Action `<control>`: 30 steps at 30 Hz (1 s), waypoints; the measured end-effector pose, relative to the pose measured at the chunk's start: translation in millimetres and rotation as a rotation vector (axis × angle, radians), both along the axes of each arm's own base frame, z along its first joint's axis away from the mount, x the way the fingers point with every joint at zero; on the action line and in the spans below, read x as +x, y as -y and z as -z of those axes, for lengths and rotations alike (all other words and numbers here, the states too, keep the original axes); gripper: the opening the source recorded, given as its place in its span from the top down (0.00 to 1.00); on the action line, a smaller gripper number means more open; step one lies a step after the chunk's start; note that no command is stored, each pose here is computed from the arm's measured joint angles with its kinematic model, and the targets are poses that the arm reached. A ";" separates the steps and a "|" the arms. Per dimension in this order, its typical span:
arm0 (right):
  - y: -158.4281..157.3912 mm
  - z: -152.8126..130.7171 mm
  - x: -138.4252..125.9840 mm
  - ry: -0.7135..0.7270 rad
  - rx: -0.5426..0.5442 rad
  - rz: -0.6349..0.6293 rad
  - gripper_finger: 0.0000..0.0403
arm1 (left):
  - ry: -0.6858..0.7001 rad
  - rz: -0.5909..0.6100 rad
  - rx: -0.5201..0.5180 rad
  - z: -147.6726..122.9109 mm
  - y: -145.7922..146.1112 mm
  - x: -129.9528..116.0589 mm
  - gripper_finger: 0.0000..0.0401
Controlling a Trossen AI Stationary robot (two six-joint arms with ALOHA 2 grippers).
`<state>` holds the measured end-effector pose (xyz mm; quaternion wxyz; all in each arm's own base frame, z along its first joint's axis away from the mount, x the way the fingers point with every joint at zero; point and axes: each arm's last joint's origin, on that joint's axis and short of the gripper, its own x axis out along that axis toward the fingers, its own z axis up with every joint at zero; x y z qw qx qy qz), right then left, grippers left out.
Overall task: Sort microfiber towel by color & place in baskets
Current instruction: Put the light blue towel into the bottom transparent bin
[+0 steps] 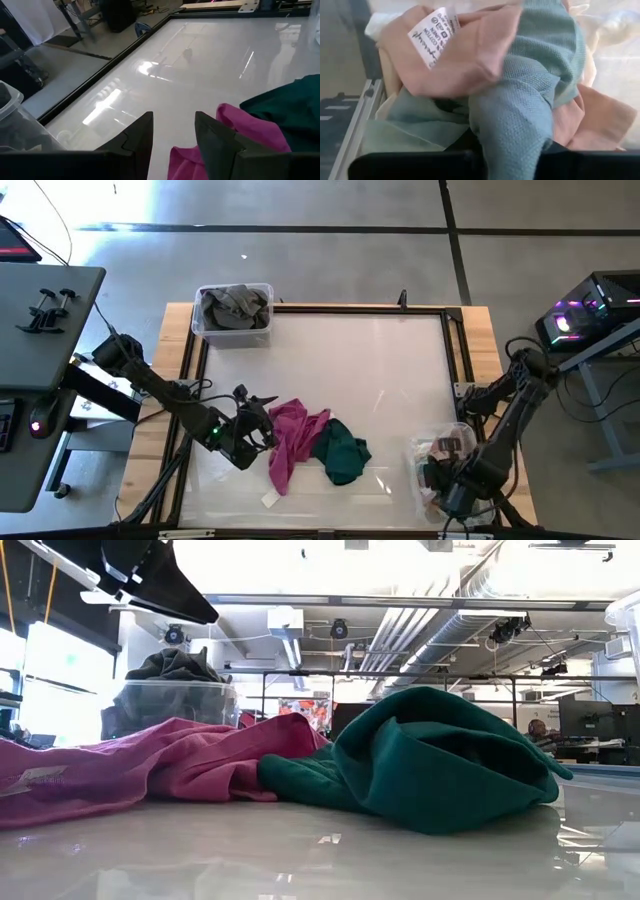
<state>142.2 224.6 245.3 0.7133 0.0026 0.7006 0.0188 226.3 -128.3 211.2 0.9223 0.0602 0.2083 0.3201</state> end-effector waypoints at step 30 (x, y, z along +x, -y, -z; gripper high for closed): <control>11.1 -66.7 20.9 0.114 -0.005 0.202 0.47 | 0.013 -0.009 -0.009 -0.7 -1.5 2.0 0.67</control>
